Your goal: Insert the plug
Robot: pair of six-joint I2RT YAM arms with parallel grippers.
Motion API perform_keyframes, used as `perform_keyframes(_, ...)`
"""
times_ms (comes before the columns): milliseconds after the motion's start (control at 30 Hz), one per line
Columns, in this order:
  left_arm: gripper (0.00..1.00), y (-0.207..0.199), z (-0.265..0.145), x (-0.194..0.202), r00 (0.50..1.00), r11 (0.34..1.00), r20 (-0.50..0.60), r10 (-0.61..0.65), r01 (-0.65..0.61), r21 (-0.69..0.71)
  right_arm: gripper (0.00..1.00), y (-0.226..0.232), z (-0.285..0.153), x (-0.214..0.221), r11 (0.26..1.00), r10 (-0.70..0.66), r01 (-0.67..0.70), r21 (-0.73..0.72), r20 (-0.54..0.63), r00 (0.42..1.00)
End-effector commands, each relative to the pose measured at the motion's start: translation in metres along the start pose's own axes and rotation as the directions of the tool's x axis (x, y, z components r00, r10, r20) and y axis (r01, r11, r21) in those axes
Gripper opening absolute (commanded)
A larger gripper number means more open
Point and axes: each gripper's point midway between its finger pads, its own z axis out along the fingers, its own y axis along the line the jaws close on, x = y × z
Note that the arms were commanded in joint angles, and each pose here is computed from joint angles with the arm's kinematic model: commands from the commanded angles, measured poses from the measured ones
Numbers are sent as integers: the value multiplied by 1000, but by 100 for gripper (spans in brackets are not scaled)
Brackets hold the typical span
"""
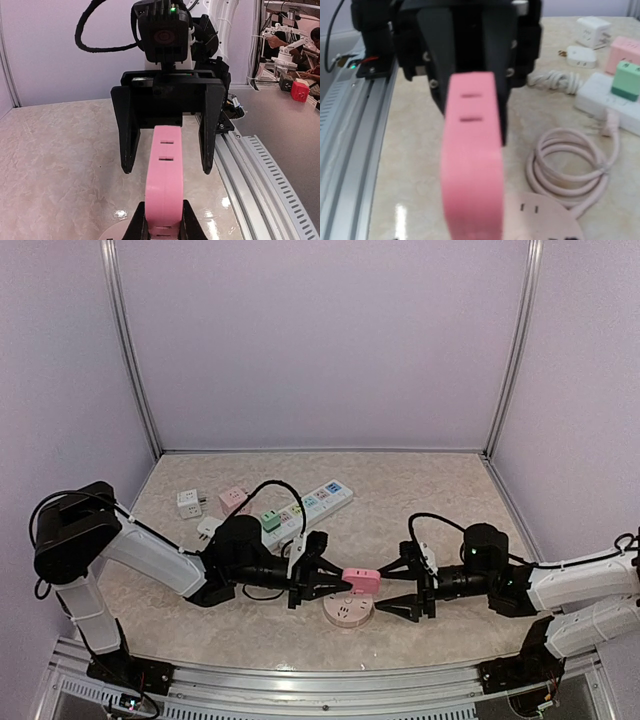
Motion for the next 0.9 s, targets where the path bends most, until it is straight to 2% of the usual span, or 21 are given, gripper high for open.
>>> perform_keyframes(0, 0, 4, 3, 7, 1000, 999, -4, 22, -22, -25, 66, -1, 7, -21, 998, -31, 34, -44, 62, 998)
perform_keyframes(100, 0, 2, 0, 17, 1000, 999, -26, 8, -9, -36, 56, 2, 8, -20, 997, -13, 17, -69, 56, 998)
perform_keyframes(500, 0, -3, -8, 28, 999, 999, -51, -17, 15, -43, 32, -4, 32, -14, 996, 28, -24, -90, 42, 999)
perform_keyframes(700, 0, -5, -10, 29, 998, 999, -54, -20, 17, -41, 5, -2, 38, -13, 993, 45, -42, -109, 29, 999)
perform_keyframes(800, 0, -3, -9, 29, 998, 999, -54, -11, 8, -47, 0, -5, 43, 1, 993, 72, -73, -88, -18, 997)
perform_keyframes(867, 0, 0, -8, 31, 998, 998, -60, -10, 6, -62, 0, -9, 45, 6, 994, 94, -95, -61, -30, 995)
